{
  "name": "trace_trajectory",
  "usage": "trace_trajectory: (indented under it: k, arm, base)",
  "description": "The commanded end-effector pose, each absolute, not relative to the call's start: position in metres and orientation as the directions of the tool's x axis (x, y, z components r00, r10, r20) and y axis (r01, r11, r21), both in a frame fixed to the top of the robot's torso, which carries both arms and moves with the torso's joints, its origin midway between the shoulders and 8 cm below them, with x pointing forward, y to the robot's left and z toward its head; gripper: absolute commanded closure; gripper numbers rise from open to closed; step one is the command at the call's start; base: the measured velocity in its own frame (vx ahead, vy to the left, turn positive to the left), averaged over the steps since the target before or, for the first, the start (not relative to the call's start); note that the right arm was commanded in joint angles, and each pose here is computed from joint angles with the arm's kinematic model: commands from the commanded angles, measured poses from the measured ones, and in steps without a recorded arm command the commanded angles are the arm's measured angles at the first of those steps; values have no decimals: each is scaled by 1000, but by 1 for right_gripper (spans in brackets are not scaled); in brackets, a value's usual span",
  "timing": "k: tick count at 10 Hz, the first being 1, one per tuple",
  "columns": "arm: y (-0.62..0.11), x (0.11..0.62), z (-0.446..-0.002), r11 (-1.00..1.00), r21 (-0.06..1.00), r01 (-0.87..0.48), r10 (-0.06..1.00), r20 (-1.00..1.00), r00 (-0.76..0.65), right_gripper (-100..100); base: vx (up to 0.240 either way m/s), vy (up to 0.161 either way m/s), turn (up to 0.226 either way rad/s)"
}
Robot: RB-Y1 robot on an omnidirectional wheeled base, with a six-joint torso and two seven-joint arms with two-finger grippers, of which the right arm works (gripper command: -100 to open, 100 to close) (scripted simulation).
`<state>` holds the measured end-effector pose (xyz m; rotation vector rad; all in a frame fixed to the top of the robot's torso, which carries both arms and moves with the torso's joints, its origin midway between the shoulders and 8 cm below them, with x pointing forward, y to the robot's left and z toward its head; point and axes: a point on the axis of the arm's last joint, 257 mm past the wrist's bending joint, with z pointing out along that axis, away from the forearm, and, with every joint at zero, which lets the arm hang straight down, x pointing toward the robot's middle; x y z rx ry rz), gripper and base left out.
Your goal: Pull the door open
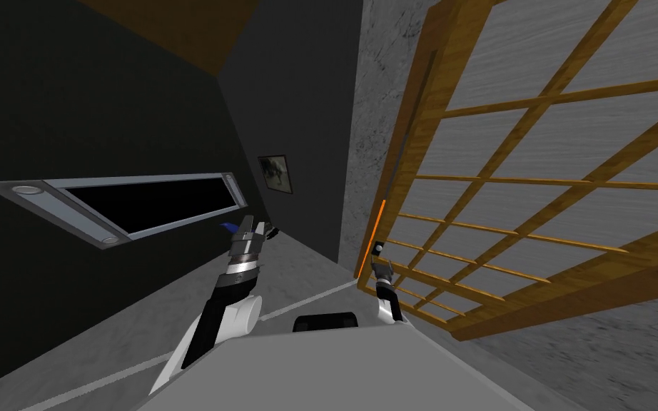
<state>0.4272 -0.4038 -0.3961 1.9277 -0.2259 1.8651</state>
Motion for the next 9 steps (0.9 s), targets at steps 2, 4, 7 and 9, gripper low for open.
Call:
trace_trajectory:
  k: [2, 4, 7, 9]
  arm:
    - [-402, 426, -398, -896, 118, -429, 110, 993, 44, -100]
    - [-400, 426, -399, -898, 70, -435, 65, 998, 27, -100]
    - [-399, 426, -399, -897, 35, -440, 32, 999, 13, -100]
    - [-421, 414, -401, -891, 30, -453, 28, 1000, 12, -100]
  base:
    - [-64, -19, 45]
    - [-57, -8, 35]
    - [-46, -10, 29]
    - [152, -12, 68]
